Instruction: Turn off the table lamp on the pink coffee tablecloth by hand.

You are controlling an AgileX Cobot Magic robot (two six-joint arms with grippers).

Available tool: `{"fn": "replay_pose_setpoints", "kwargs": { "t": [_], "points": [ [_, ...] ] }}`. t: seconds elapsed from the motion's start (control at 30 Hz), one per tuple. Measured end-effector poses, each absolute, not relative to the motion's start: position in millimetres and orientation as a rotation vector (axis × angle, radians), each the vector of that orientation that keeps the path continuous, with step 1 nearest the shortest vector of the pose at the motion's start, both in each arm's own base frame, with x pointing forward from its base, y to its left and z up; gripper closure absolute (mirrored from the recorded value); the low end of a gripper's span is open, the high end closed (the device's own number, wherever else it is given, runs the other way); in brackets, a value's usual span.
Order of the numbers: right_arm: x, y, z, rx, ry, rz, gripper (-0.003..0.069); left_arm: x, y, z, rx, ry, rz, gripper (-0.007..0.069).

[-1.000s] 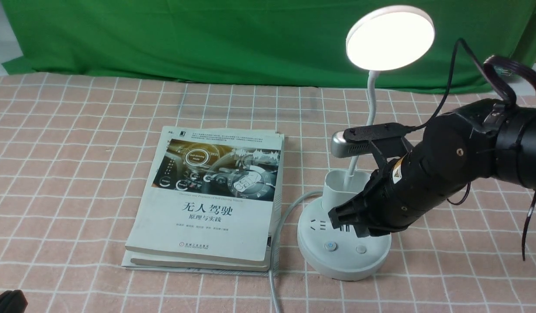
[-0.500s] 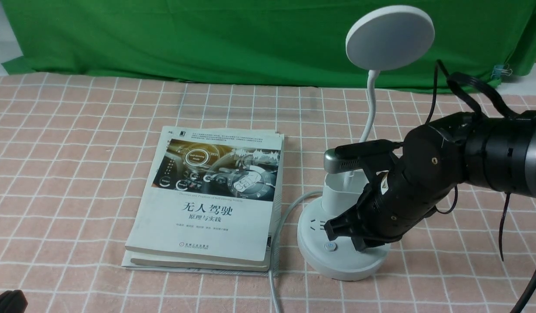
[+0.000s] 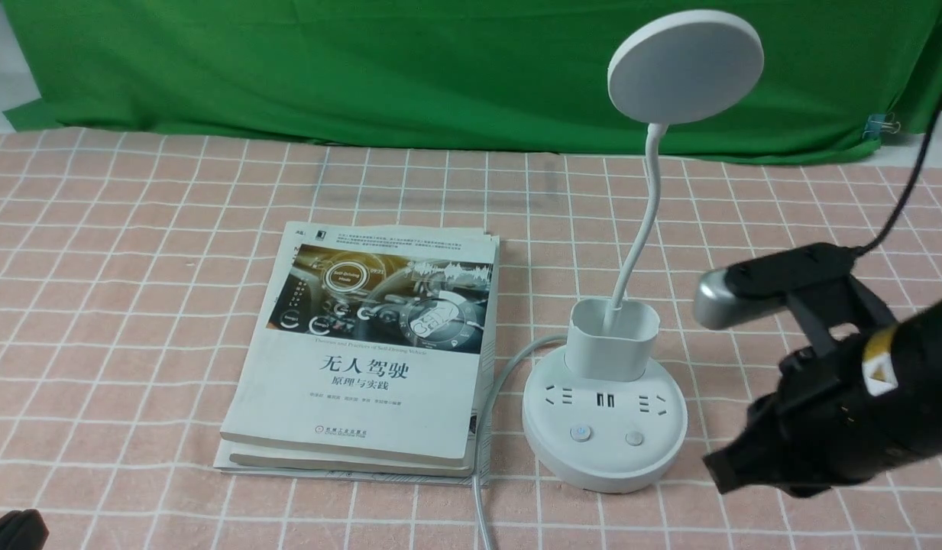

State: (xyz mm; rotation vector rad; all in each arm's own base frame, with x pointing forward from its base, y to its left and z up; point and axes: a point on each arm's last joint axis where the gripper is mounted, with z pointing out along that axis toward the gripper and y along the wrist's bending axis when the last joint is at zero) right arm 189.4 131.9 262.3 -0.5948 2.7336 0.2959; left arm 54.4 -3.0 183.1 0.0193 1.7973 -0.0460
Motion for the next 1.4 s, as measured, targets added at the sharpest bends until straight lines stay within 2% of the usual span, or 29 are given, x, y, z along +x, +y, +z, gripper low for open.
{"fn": "replay_pose_setpoints", "kwargs": {
  "t": [0.23,0.43,0.57,0.7,0.87,0.97,1.0,1.07,1.23,1.4],
  "points": [
    [163,115,295,-0.577,2.58,0.357,0.0582,54,-3,183,0.019,1.797,-0.046,0.0619],
    [161,112,308,-0.552,2.458,0.393,0.0574,54,-3,183,0.019,1.797,-0.046,0.0619],
    [155,96,313,-0.513,2.354,0.37,0.0622,54,-3,183,0.022,1.797,-0.042,0.0619],
    [141,70,292,-0.406,2.298,0.323,0.0623,54,-3,183,0.026,1.797,-0.036,0.0619],
    [94,26,240,-0.206,2.111,0.21,0.0623,54,-3,183,0.029,1.797,-0.031,0.0619],
    [73,14,207,-0.14,2.031,0.149,0.0623,54,-3,183,0.029,1.797,-0.031,0.0619],
    [73,14,208,-0.136,2.016,0.144,0.0623,54,-3,183,0.029,1.797,-0.031,0.0619],
    [62,9,188,-0.096,1.961,0.103,0.0623,54,-3,183,0.029,1.797,-0.031,0.0619],
    [54,6,177,-0.118,1.869,0.032,0.0623,54,-3,183,0.029,1.797,-0.031,0.0619],
    [52,6,177,-0.131,1.872,0.024,0.0623,54,-3,183,0.03,1.797,-0.03,0.0619]
  ]
}}
